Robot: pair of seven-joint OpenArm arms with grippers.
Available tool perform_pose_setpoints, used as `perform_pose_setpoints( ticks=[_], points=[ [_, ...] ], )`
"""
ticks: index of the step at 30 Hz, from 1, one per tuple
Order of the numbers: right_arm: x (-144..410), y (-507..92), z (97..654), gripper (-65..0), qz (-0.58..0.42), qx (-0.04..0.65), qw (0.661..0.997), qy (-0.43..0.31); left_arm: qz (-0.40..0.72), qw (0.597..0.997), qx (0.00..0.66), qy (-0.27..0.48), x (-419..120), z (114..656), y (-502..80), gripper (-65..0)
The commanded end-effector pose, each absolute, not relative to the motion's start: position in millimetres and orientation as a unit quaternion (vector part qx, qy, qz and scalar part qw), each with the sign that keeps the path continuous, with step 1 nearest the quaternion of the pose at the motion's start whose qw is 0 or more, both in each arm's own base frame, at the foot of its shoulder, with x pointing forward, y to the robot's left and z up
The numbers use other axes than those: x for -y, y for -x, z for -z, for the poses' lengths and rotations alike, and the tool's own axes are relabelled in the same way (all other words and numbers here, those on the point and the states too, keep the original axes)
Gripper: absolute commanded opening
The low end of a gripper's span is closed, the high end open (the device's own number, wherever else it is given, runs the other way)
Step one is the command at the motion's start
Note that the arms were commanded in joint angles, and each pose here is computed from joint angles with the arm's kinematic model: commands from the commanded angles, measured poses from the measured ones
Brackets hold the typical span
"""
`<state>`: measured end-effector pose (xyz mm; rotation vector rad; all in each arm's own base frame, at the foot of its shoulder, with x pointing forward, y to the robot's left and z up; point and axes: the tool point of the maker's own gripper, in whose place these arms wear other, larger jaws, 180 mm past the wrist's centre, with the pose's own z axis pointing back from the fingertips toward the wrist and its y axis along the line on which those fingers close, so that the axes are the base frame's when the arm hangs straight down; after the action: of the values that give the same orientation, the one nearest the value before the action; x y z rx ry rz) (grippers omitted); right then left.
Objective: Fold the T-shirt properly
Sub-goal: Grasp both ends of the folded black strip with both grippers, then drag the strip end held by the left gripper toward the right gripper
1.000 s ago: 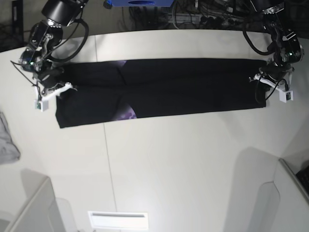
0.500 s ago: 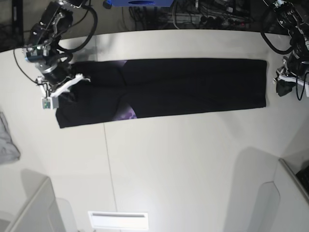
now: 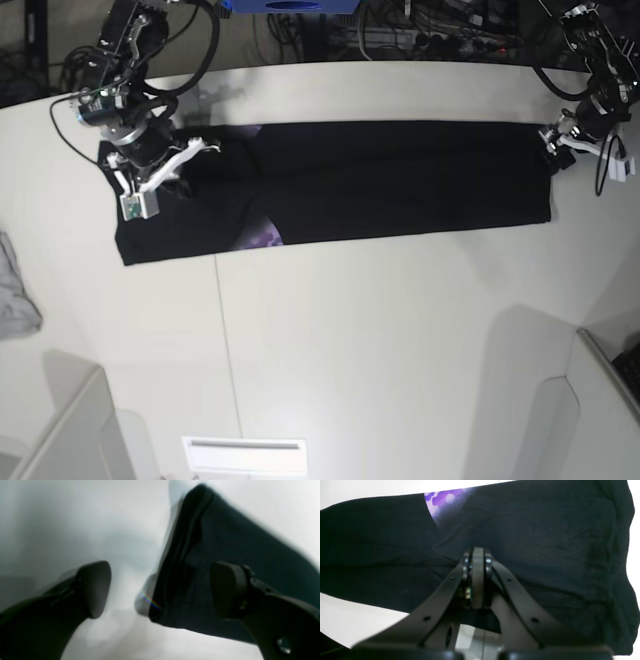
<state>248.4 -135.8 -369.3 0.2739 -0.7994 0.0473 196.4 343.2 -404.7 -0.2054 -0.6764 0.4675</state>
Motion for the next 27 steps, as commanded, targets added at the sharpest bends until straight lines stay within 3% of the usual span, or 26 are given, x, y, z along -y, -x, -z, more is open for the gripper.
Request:
perform_pose_setpoints(
  ticks=[1,5,8,17,19,22,27],
  points=[
    [136,-256,357,-65.0,-0.024,0.411,0.902,-0.134,-0.212,0.911,0.342,0.097,-344,398,-206,-6.1],
    [134,-253,359,-65.0,-0.02,0.407,0.903,-0.138,-0.201,0.921,0.323,0.09,-338,411,-212,-8.2],
    [133,-252,357,-65.0,-0.02,0.41,0.902,-0.137,-0.205,0.921,0.314,0.099,-333,418,-211,-13.3],
    [133,-252,356,-65.0,-0.021,0.412,0.901,-0.137,-0.172,0.933,0.294,0.117,-309,428,-216,-38.2],
    [134,-252,357,-65.0,-0.02,0.41,0.902,-0.136,-0.171,0.934,0.293,0.115,-310,428,-215,-45.7],
    [135,-252,357,-65.0,-0.019,0.41,0.902,-0.135,-0.172,0.933,0.295,0.112,-312,427,-216,-63.4],
    [134,-252,357,-65.0,-0.02,0.41,0.901,-0.136,-0.17,0.933,0.299,0.107,-317,423,-217,-65.0]
  ],
)
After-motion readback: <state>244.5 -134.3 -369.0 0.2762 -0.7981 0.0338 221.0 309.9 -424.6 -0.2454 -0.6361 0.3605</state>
